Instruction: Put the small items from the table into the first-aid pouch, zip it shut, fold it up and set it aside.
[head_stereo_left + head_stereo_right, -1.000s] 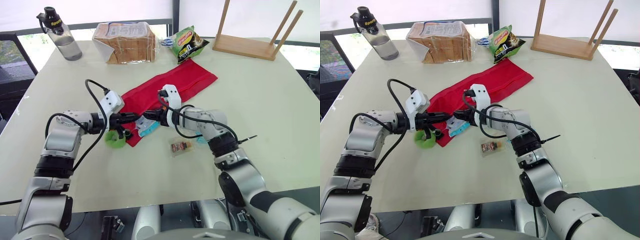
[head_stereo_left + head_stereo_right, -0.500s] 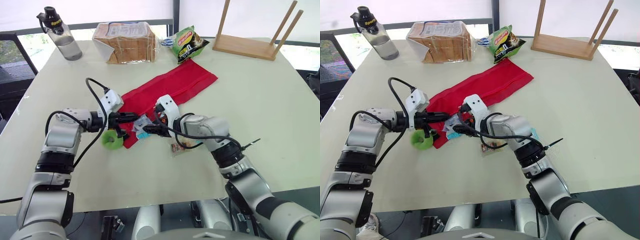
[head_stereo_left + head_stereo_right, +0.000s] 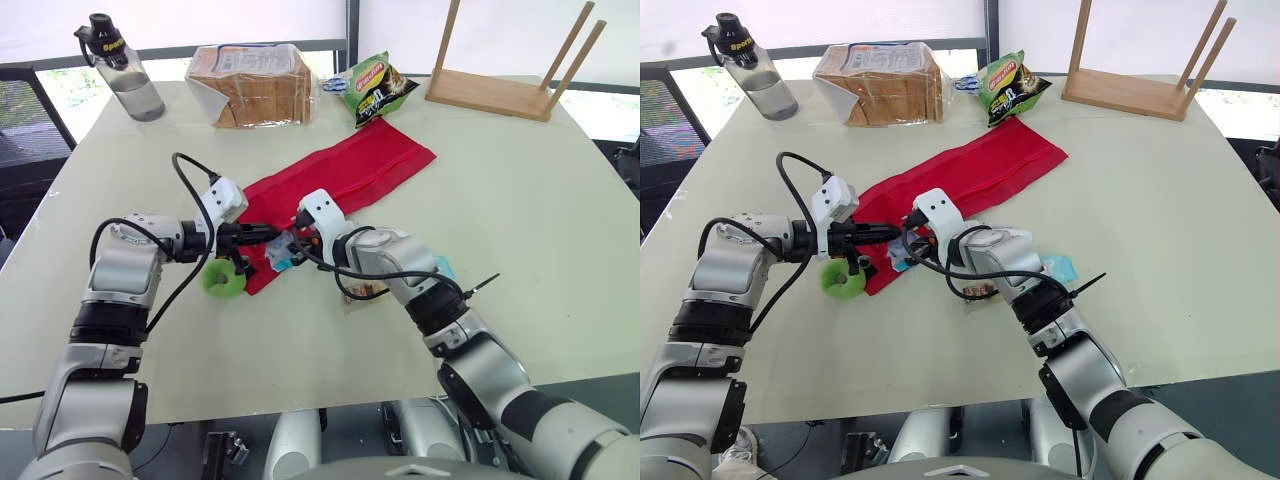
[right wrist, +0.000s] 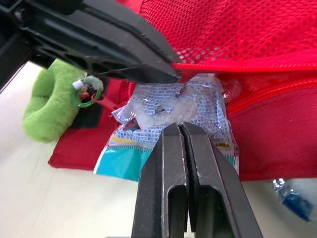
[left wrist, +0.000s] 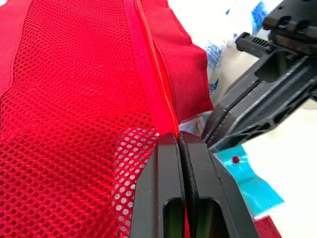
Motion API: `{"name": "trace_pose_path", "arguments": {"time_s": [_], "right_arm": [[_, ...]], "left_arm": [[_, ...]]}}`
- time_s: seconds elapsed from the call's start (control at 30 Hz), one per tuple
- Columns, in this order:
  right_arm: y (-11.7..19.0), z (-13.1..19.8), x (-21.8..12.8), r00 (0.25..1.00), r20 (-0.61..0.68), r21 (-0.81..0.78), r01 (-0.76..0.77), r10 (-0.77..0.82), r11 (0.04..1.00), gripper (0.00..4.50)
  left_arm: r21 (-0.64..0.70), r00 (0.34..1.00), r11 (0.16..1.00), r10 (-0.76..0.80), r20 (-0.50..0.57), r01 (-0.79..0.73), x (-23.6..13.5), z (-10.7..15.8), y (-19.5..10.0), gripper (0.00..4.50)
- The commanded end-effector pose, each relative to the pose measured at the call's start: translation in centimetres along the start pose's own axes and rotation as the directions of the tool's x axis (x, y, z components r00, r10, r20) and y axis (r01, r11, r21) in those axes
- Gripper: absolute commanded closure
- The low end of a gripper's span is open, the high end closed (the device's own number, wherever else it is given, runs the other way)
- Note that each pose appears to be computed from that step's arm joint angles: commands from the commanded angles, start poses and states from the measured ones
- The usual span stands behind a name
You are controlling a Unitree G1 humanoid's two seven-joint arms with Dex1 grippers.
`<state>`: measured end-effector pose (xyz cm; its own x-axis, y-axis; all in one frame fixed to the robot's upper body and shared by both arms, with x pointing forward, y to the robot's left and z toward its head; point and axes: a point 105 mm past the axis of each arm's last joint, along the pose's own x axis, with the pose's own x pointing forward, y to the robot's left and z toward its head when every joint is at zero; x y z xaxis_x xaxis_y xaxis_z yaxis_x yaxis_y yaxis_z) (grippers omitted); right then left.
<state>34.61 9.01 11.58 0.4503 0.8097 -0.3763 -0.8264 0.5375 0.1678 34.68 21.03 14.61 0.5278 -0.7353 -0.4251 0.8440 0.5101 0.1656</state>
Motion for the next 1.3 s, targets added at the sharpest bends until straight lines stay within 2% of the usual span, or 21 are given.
{"name": "trace_pose_path", "arguments": {"time_s": [0.03, 0.27, 0.43, 0.6, 1.0, 1.3], "right_arm": [[1.7, 2.3, 0.8, 0.997, 0.074, -0.009, -0.020, 0.020, 1.000, 4.45], [3.0, 2.7, 1.8, 0.994, 0.080, -0.032, -0.075, 0.077, 0.997, 4.45], [3.5, 3.0, 0.7, 0.981, 0.090, -0.037, -0.169, 0.172, 0.985, 4.45], [3.5, 3.0, -0.2, 0.972, 0.074, -0.138, -0.211, 0.223, 0.968, 4.45], [3.3, 0.9, 1.1, 0.986, -0.048, -0.227, -0.166, 0.159, 0.960, 4.45], [2.8, 0.8, -0.1, 0.982, -0.072, -0.256, -0.188, 0.175, 0.948, 4.45]], "left_arm": [[0.038, 0.999, 0.999, -0.020, 0.039, 0.019, -0.5, 1.8, -0.3, 4.50], [0.007, 0.999, 0.999, -0.041, 0.023, 0.041, -0.4, 2.0, -0.7, 4.50], [0.007, 1.000, 1.000, -0.012, -0.011, 0.012, -0.7, 1.1, -0.2, 4.50], [0.006, 1.000, 1.000, 0.005, -0.011, -0.004, -0.7, 0.9, 0.2, 4.50], [0.013, 0.999, 1.000, -0.019, 0.031, 0.019, 0.0, 2.6, -0.9, 4.50], [0.009, 1.000, 1.000, -0.008, 0.024, 0.007, -0.2, 2.7, -0.9, 4.50]]}}
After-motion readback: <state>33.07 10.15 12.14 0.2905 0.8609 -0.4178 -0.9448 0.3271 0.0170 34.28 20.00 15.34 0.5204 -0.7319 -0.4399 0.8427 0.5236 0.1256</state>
